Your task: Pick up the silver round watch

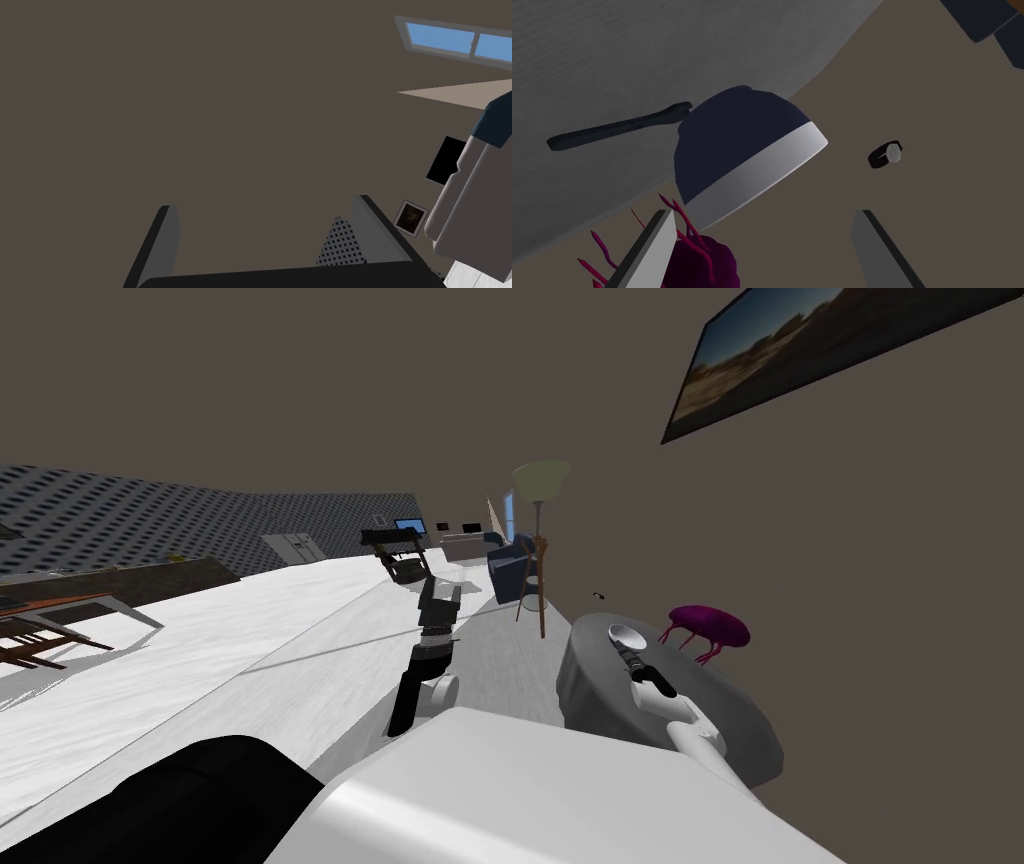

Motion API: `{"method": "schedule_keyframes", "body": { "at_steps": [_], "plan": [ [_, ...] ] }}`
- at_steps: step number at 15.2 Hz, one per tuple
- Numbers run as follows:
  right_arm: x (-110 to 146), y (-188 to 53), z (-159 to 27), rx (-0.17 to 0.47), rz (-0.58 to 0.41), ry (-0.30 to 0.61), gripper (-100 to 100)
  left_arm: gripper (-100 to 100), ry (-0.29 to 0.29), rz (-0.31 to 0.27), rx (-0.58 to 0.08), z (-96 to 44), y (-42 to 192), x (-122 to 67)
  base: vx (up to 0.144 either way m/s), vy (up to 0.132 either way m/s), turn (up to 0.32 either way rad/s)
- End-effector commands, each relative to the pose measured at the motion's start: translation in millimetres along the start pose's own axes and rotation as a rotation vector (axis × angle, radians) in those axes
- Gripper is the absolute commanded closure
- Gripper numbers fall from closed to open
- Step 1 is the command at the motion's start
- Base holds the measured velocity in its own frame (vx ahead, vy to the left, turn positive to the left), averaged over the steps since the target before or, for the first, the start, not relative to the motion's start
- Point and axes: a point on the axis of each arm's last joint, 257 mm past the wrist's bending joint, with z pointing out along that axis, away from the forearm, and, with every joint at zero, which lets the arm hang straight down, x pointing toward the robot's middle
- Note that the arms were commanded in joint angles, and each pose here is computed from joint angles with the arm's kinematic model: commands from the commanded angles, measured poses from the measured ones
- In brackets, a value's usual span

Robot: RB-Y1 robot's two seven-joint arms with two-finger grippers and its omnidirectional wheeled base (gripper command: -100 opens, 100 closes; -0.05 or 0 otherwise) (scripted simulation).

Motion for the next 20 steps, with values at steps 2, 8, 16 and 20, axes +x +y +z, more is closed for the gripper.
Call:
{"method": "schedule_keyframes", "body": {
  "at_steps": [2,8,16,20],
  "plan": [
    [1.3,-11.6,-1.2,0.024,-0.087,0.002,-100,0,0.000,0.000,0.000,0.0,0.0,0.0,-0.011,-0.025,0.054],
    [-3.3,-44.0,-8.1,0.093,-0.250,0.010,-100,0,0.000,0.000,0.000,0.0,0.0,0.0,-0.004,-0.007,0.099],
    [-10.5,-76.4,-16.6,0.166,-0.461,0.020,-100,0,0.000,0.000,0.000,0.0,0.0,0.0,-0.009,-0.014,0.082],
    [-13.0,-77.1,-16.8,0.171,-0.540,0.018,-100,0,0.000,0.000,0.000,-0.1,0.0,-0.1,-0.004,-0.008,-0.006]
  ]
}}
